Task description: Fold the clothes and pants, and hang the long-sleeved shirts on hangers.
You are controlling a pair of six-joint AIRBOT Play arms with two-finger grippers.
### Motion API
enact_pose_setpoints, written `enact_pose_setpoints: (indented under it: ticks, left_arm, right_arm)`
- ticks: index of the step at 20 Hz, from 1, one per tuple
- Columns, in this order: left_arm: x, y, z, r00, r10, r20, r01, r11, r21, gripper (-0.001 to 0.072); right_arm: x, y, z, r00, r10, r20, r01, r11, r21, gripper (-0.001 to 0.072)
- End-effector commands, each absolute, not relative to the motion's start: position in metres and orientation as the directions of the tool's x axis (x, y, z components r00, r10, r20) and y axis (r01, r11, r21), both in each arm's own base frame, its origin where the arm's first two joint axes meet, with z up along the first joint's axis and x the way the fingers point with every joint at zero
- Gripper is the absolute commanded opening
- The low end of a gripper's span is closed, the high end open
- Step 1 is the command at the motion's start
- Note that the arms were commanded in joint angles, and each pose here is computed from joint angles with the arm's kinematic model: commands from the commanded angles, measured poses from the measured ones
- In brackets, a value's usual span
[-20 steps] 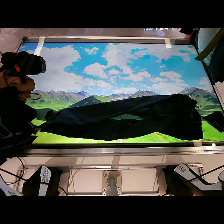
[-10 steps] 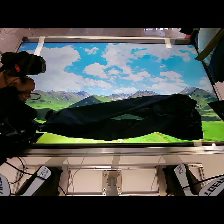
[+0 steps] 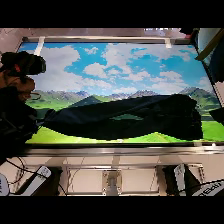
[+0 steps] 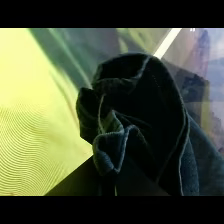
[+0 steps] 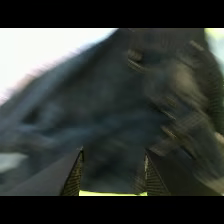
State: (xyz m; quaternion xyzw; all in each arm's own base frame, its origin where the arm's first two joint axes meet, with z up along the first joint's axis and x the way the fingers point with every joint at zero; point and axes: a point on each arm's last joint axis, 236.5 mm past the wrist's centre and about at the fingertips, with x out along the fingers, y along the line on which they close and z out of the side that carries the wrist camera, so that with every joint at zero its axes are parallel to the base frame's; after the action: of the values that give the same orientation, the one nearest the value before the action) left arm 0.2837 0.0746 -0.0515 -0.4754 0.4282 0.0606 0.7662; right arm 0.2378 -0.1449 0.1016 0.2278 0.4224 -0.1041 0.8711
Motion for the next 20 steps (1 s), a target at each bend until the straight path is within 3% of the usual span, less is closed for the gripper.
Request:
enact_pose_setpoints:
  ticks: [1,6,10,14,20]
  left_arm:
    - [0.288,0.079,-0.032,0.669,-0.272,-0.692,-0.459,0.58,-0.672,0.0017]
    - [0.29,0.08,-0.009,0.709,-0.228,-0.667,-0.441,0.595,-0.672,0.0017]
    - [0.295,0.086,0.016,0.748,-0.185,-0.638,-0.434,0.59,-0.681,0.0016]
    - [0.293,0.086,0.017,0.743,-0.182,-0.645,-0.459,0.562,-0.688,0.0016]
    - [0.293,0.086,0.017,0.743,-0.181,-0.644,-0.466,0.55,-0.693,0.0016]
  right_arm:
    - [0.199,-0.17,0.057,0.453,-0.07,-0.889,0.495,0.849,0.185,0.0407]
    - [0.185,-0.177,-0.01,0.35,0.071,-0.934,0.548,0.793,0.266,0.0409]
    - [0.187,-0.199,-0.038,0.358,0.101,-0.928,0.512,0.81,0.285,0.0409]
    - [0.223,-0.191,-0.065,0.456,0.237,-0.858,0.466,0.758,0.457,0.0409]
    - [0.221,-0.173,-0.092,0.421,0.369,-0.829,0.432,0.722,0.54,0.0407]
